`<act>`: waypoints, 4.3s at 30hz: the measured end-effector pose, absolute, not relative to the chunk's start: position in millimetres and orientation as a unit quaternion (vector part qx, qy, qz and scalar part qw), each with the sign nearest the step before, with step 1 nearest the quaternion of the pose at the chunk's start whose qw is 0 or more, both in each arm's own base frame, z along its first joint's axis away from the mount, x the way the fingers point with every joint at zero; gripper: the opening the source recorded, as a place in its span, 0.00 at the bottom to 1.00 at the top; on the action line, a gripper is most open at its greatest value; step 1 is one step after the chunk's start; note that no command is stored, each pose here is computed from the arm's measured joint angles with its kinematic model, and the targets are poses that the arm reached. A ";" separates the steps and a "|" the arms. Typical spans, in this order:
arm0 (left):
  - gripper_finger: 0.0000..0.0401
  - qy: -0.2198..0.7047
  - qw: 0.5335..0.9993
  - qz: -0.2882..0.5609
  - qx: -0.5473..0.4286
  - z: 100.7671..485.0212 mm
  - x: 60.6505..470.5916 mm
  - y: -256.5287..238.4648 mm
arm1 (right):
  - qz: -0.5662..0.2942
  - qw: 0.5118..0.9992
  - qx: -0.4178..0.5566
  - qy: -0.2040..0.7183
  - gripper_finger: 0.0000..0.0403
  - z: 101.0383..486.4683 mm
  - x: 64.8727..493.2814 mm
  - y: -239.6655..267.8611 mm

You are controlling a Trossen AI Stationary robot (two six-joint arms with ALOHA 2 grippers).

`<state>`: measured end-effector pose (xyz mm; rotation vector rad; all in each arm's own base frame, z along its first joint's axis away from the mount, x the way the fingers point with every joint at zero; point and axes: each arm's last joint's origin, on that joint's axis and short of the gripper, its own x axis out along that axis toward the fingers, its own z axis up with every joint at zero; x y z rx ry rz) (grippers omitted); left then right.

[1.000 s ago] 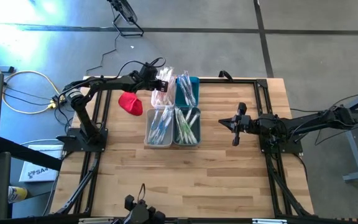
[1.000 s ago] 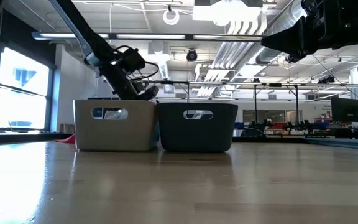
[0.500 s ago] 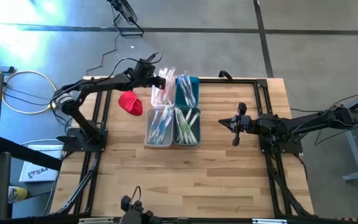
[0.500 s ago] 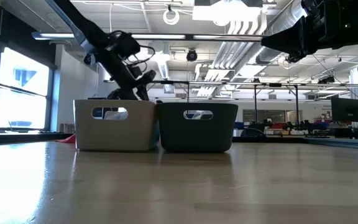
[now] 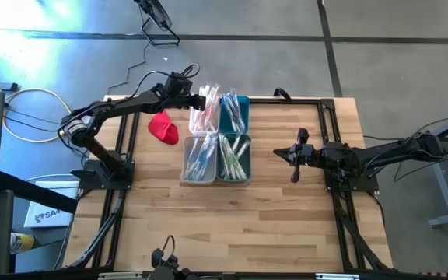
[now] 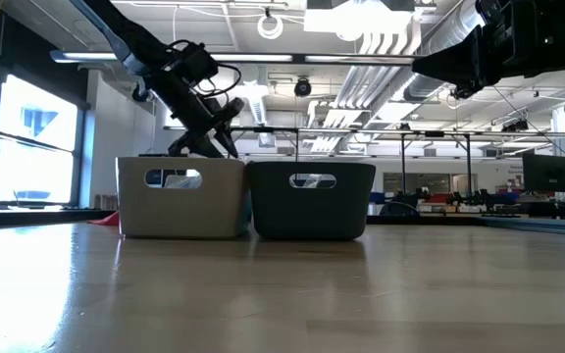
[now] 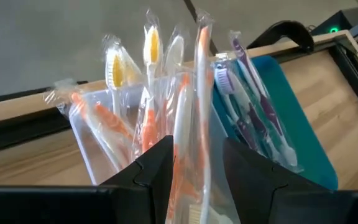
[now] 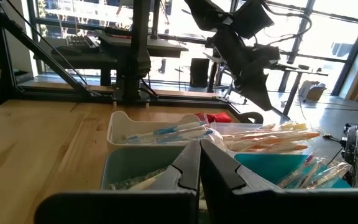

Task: Pick & Place Toothbrushes
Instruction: Return to Home Position

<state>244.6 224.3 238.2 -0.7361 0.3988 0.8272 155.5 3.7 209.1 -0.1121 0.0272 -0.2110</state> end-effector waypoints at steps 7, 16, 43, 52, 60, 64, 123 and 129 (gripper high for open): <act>0.34 0.176 0.844 0.387 -0.328 241.4 246.5 225.6 | -0.105 0.993 -0.056 0.013 0.01 209.1 155.5 3.7; 0.34 0.203 0.894 0.327 -0.231 255.2 260.4 196.8 | -0.105 0.993 -0.055 0.013 0.01 209.1 155.5 3.7; 0.34 0.043 0.986 0.148 -0.061 267.7 164.2 37.7 | -0.106 0.993 -0.054 0.013 0.01 209.1 155.5 3.6; 0.34 0.031 0.995 0.095 -0.025 278.0 132.3 16.9 | -0.105 0.993 -0.052 0.013 0.01 209.1 155.5 3.7; 0.34 0.083 0.992 0.094 -0.029 268.6 125.1 15.4 | -0.090 0.994 -0.056 0.020 0.01 207.6 155.6 4.5; 0.34 0.113 0.989 0.094 -0.029 262.9 124.5 15.3 | -0.090 0.994 -0.059 0.021 0.01 207.4 155.7 4.5; 0.34 0.048 0.998 0.026 0.017 189.5 86.3 7.6 | -0.090 0.995 -0.048 -0.012 0.01 213.9 155.2 4.6; 0.34 0.061 0.998 0.015 0.017 178.8 89.0 7.2 | -0.089 0.995 -0.048 -0.012 0.01 213.9 155.2 4.6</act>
